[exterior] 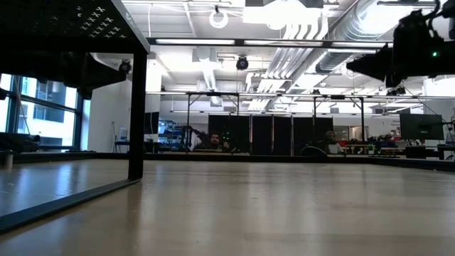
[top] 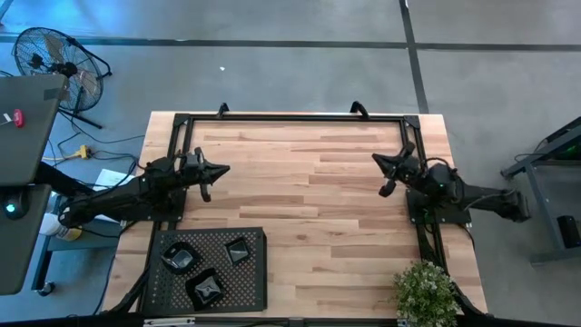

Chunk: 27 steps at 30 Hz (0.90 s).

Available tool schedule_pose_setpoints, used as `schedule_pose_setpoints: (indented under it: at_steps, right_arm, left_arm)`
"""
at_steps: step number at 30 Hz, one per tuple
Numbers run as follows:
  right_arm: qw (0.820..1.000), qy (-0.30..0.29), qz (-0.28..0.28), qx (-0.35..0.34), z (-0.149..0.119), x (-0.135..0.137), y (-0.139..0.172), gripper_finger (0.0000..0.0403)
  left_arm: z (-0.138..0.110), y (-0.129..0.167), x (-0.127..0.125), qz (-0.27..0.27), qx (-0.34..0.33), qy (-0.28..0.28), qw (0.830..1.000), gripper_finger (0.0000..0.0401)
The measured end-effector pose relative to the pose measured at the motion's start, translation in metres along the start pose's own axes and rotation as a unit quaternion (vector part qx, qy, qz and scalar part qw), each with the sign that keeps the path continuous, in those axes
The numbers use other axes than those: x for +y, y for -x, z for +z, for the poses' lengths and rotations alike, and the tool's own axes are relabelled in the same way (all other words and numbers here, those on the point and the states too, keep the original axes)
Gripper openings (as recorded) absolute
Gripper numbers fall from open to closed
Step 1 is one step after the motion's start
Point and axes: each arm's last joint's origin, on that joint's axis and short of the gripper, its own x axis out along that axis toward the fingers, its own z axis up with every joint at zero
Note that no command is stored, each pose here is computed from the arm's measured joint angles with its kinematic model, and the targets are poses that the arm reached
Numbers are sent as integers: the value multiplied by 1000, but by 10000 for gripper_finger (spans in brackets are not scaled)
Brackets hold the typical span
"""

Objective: Pick & Place Mini shaped plates
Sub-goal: Return to Home Position

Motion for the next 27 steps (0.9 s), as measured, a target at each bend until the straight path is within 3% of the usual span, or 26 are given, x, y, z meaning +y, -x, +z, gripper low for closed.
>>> schedule_pose_setpoints:
  at_steps: [6,11,27]
  right_arm:
    - [999,4,-22,23,-5,-3,1,6]
    - [999,13,15,31,-7,-1,1,7]
    - [999,4,16,43,-9,0,-1,5]
  left_arm:
    - [0,0,0,-5,2,6,1000,1]
    - [-2,-1,0,-6,11,4,1000,1]
    - [-2,-1,0,-4,14,23,1000,1]
